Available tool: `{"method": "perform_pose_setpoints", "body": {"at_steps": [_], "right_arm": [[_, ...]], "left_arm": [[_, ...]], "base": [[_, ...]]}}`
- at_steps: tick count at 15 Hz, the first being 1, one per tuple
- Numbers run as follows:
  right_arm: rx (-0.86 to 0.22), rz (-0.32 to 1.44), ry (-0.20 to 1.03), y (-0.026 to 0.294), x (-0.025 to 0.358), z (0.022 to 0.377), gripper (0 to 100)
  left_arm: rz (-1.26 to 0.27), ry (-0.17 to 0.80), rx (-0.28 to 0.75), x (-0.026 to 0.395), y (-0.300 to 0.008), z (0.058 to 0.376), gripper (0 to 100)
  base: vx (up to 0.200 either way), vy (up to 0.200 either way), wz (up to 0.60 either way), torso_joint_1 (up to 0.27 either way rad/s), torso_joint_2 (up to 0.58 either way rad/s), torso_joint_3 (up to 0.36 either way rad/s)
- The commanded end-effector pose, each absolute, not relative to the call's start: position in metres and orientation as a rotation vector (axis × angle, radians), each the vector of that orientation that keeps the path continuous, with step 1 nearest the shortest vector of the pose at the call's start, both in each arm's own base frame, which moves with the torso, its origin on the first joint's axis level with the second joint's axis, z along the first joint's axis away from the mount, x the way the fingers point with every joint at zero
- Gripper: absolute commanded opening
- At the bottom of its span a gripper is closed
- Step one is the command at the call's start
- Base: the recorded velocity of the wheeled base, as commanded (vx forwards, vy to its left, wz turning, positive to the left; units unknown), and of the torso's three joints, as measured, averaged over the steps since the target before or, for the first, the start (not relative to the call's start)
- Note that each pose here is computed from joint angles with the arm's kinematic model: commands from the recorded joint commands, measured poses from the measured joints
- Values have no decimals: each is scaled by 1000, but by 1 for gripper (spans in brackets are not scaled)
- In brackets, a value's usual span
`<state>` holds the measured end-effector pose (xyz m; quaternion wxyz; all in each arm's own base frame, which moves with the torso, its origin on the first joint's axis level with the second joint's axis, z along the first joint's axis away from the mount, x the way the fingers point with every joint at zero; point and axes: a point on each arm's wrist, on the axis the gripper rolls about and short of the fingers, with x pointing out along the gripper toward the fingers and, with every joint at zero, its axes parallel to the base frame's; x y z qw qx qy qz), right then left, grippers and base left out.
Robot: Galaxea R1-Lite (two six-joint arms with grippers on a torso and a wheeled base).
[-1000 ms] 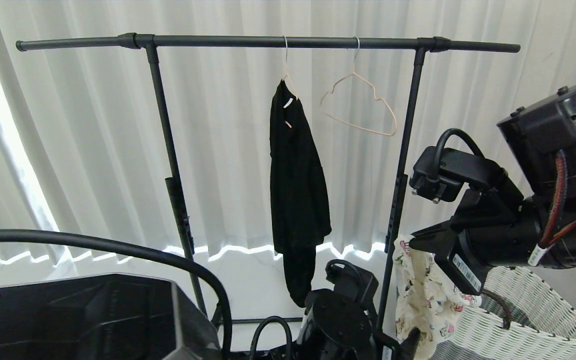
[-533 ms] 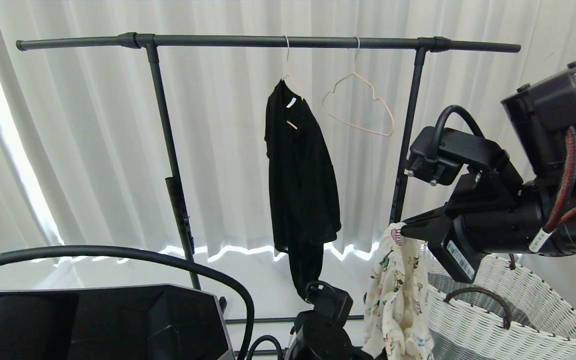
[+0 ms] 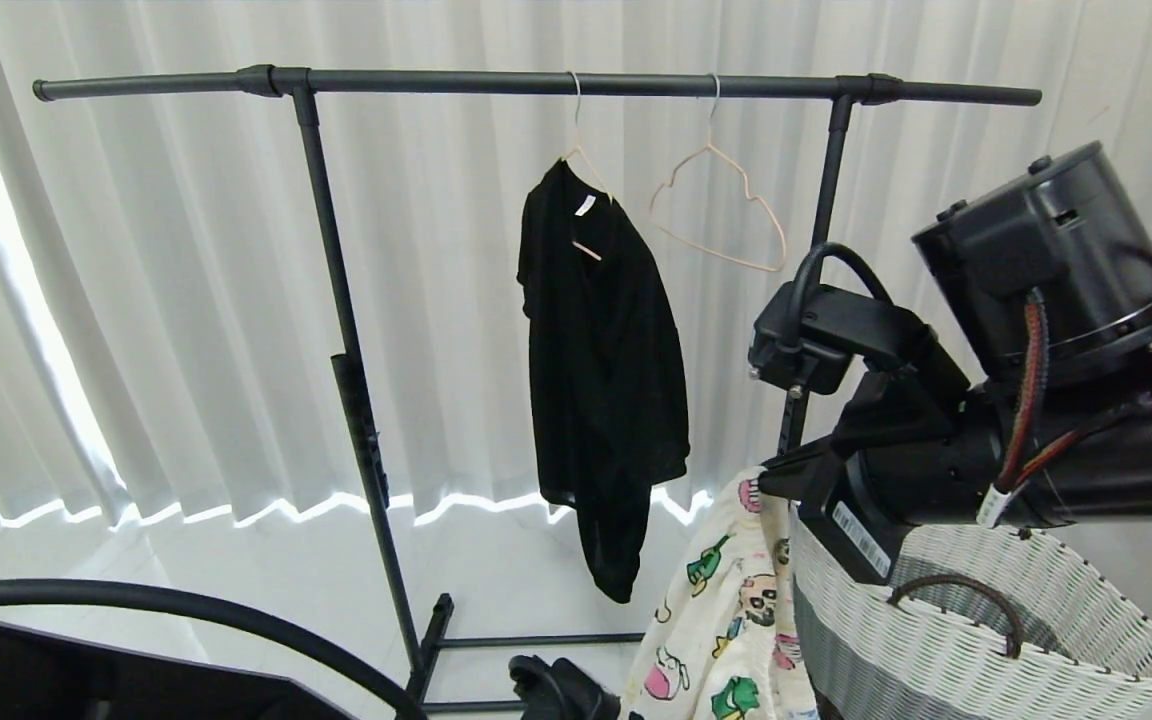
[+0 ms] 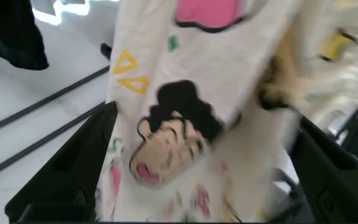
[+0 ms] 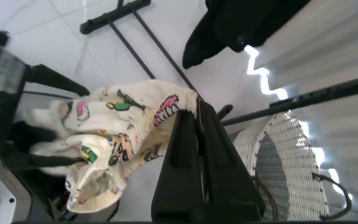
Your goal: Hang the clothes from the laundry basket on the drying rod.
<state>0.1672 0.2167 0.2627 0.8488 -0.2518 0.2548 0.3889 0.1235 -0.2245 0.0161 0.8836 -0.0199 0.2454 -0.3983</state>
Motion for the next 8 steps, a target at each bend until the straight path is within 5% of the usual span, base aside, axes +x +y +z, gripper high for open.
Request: {"method": "perform_pose_setpoints", "body": {"at_steps": [1, 8], "right_arm": [[-541, 840, 550, 232, 170, 257, 0], [-505, 800, 577, 245, 190, 252, 0]], "left_arm": [[-860, 444, -73, 117, -214, 40, 100], [-839, 320, -140, 144, -232, 55, 100]], "base": [[0, 0, 0, 0, 0, 0], [0, 0, 0, 0, 0, 0]]}}
